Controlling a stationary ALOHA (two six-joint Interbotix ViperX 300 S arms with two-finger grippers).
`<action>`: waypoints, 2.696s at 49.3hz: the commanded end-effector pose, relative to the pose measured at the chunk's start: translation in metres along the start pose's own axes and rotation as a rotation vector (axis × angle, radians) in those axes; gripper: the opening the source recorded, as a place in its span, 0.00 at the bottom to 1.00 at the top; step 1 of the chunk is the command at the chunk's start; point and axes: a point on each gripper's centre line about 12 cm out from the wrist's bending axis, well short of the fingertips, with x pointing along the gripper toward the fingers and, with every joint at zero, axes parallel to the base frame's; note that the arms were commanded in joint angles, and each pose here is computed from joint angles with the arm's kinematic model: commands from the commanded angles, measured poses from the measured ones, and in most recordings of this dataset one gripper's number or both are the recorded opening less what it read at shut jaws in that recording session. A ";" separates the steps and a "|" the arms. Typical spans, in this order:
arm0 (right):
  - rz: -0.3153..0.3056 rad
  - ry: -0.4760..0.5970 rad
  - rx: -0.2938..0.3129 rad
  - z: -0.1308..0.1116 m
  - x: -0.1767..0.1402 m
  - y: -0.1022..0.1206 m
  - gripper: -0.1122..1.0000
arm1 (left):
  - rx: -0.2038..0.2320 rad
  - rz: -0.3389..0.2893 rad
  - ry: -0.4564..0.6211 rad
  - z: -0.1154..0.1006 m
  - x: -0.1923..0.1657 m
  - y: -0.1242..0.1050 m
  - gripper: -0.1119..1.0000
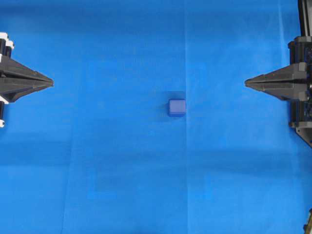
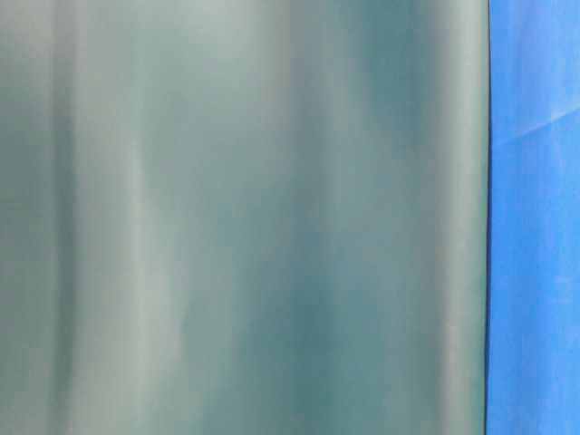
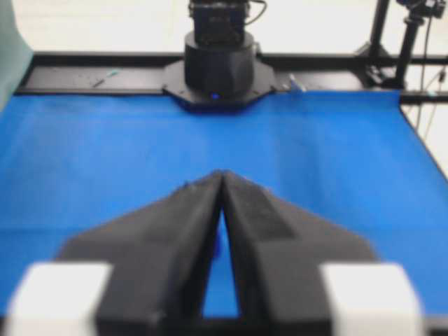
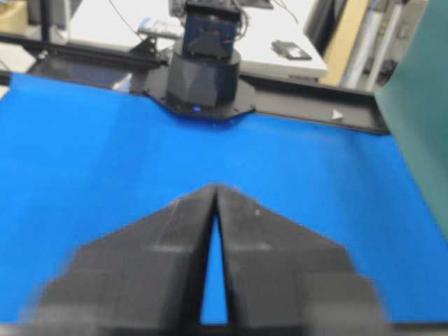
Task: Handover the blue block to the right arm after grasping it with the left arm, then place it in the designated position.
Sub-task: 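Open both grippers and move the left gripper toward the blue cube, then lower the open left gripper over the blue cube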
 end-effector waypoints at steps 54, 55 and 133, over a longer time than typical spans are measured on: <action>-0.003 -0.002 0.017 0.004 0.006 0.000 0.96 | -0.006 0.032 -0.046 -0.003 0.098 0.010 0.94; -0.003 0.000 0.017 0.004 0.006 0.000 0.96 | -0.006 0.032 -0.048 -0.002 0.103 0.010 0.94; -0.006 0.017 0.023 0.000 0.009 -0.001 0.96 | -0.046 0.051 0.671 0.002 0.290 0.020 0.94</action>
